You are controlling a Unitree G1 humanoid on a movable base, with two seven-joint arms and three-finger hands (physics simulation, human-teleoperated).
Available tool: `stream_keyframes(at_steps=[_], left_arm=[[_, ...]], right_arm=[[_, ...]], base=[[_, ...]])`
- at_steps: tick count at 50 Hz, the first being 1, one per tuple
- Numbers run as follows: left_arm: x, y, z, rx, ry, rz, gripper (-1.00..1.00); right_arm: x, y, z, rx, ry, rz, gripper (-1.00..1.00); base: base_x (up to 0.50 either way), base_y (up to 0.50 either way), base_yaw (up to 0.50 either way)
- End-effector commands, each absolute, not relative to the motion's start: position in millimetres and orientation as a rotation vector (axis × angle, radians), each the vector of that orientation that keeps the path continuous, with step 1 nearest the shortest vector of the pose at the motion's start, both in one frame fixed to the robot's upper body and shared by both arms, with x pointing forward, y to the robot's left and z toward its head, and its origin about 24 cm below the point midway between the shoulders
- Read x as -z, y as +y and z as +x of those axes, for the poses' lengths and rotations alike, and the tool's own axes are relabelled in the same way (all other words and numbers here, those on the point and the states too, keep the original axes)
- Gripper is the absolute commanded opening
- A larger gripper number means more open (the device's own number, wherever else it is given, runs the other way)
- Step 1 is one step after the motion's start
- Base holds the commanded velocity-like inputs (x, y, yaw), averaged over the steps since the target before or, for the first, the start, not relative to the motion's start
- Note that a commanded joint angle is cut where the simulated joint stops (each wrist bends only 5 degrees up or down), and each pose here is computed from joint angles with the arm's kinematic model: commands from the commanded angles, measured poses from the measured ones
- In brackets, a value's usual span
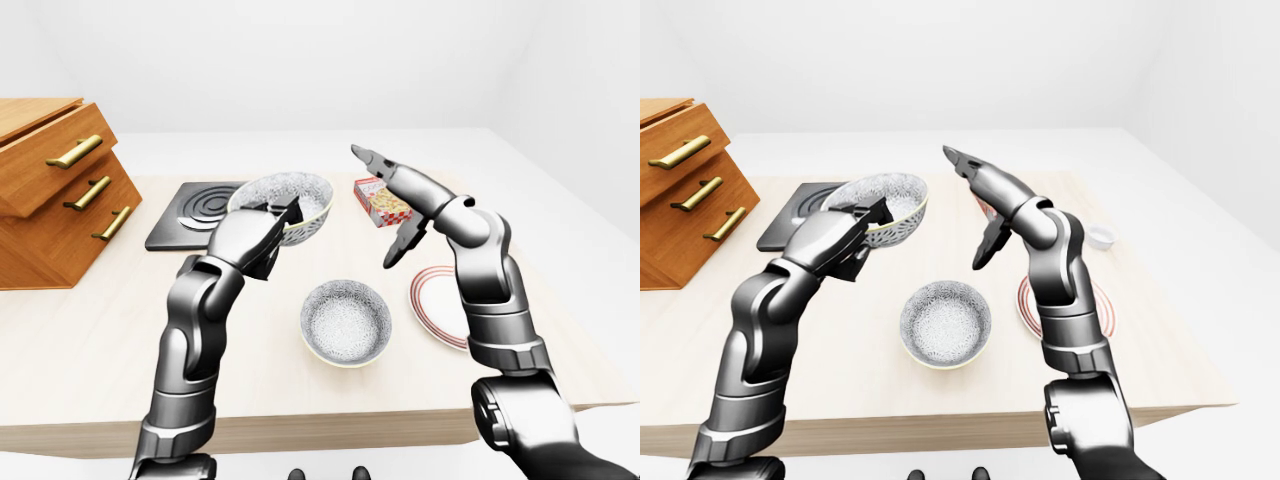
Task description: Pick the akita bowl from table center and place it on the plate.
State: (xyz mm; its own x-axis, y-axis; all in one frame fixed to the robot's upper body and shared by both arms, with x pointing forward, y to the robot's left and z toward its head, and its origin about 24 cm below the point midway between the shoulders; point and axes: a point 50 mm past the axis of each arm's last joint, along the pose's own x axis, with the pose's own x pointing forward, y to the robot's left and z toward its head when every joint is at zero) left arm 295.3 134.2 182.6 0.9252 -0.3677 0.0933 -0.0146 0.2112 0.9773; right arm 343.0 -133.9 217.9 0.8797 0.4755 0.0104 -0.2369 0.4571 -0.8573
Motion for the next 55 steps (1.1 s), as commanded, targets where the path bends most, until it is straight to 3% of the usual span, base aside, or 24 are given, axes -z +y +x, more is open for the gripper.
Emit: stream_keyframes(at_steps=[1, 20, 50, 51, 52, 54, 55], left_arm=[[-194, 124, 291, 0.241, -0.388, 1.36, -1.0], [-191, 108, 288, 0.291, -0.405, 1.349, -1.0], [-193, 99, 285, 0.304, -0.429, 1.339, -1.0], [-194, 99, 284, 0.305, -0.431, 1.338, -1.0], [-194, 99, 284, 0.306, -0.433, 1.338, -1.0], [-195, 99, 284, 0.307, -0.434, 1.338, -1.0], [-196, 99, 284, 0.307, -0.435, 1.336, -1.0]], right_arm=[[-216, -121, 361, -0.463, -0.194, -1.058, 1.0], [-208, -103, 377, -0.536, -0.13, -1.036, 1.0], [-200, -96, 369, -0.548, -0.14, -1.05, 1.0], [-199, -97, 369, -0.547, -0.133, -1.051, 0.95], [-198, -98, 370, -0.546, -0.128, -1.05, 0.31], [-198, -99, 371, -0.546, -0.122, -1.051, -0.06], [-197, -98, 371, -0.548, -0.12, -1.05, -0.72]], base=[[0.0, 0.0, 0.0], [0.0, 0.0, 0.0], [0.0, 0.0, 0.0], [0.0, 0.0, 0.0], [0.0, 0.0, 0.0], [0.0, 0.0, 0.0], [0.0, 0.0, 0.0]])
